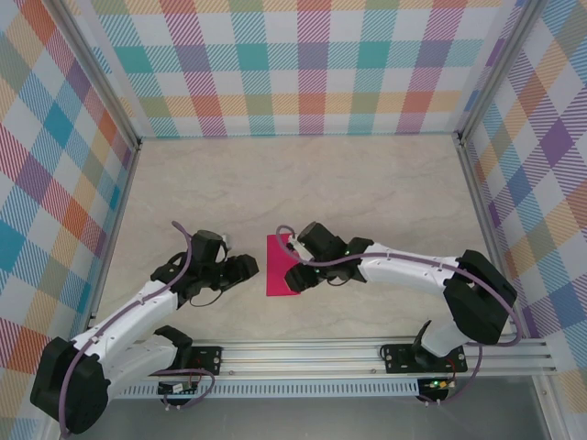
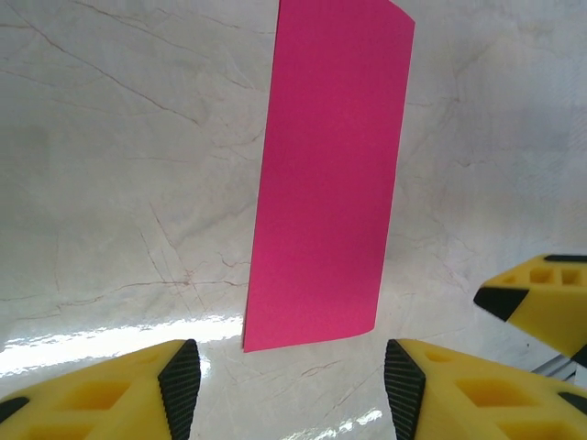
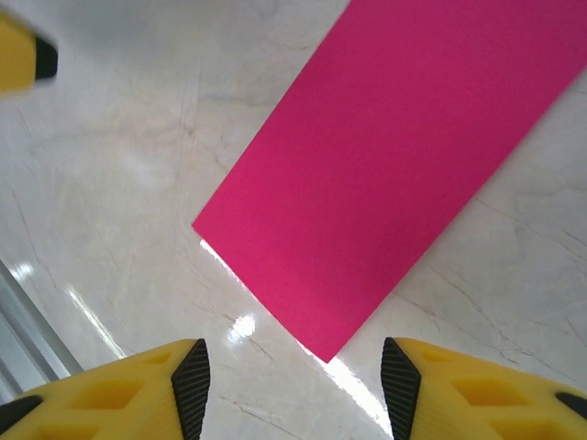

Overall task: Fold a paper plane with a square sheet of paper (pick it up from the middle)
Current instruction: Fold the square sheet of paper in half at the center of the table, then fold the triangle a second time at the center of the table.

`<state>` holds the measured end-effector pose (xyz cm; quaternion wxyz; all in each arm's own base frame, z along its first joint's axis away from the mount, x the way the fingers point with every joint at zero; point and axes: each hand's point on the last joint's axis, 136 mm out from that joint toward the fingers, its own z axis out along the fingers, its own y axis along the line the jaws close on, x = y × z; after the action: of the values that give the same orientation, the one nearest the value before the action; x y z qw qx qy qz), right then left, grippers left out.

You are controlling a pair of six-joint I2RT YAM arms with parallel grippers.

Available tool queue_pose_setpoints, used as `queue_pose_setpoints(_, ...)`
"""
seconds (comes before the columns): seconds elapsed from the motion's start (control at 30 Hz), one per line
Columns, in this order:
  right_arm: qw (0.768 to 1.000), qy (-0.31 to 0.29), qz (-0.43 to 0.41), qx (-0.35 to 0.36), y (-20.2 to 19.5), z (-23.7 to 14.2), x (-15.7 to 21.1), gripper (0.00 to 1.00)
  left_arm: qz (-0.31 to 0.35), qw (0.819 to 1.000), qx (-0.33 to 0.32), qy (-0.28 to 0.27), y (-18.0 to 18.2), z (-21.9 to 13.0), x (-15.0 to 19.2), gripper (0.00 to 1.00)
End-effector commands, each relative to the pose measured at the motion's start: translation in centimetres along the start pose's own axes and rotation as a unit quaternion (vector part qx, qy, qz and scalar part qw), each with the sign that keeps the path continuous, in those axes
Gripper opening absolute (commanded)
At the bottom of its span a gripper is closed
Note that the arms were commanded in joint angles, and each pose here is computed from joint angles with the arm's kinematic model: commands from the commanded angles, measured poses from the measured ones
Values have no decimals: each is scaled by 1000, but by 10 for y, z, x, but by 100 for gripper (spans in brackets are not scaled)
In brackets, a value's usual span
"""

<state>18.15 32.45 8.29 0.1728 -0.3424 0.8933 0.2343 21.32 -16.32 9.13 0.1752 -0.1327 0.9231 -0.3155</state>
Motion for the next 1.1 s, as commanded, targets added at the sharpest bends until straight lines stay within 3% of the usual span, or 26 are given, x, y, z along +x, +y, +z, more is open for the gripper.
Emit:
queue_pose_setpoints(0.0, 987, -15, -158, 18, 11, 5, 0, 56, -24, 999, -21, -7, 13, -3, -3, 58)
queue_pose_setpoints(0.13, 957, 7, -287, 38, 23, 23, 14, 56, -44, 999, -11, -14, 19, -3, -7, 59)
queue_pose_setpoints(0.23, 941, 11, -336, 30, 33, 32, 18, 57, -59, 998, 3, -17, 22, -3, -9, 61)
queue_pose_setpoints(0.7, 898, 13, -418, 135, 5, 65, 7, 56, -69, 998, 7, -5, 31, -2, -5, 63)
queue_pose_setpoints(1.07, 892, -28, -424, 156, 8, 62, -8, 45, -69, 997, 14, 5, 27, 2, -6, 64)
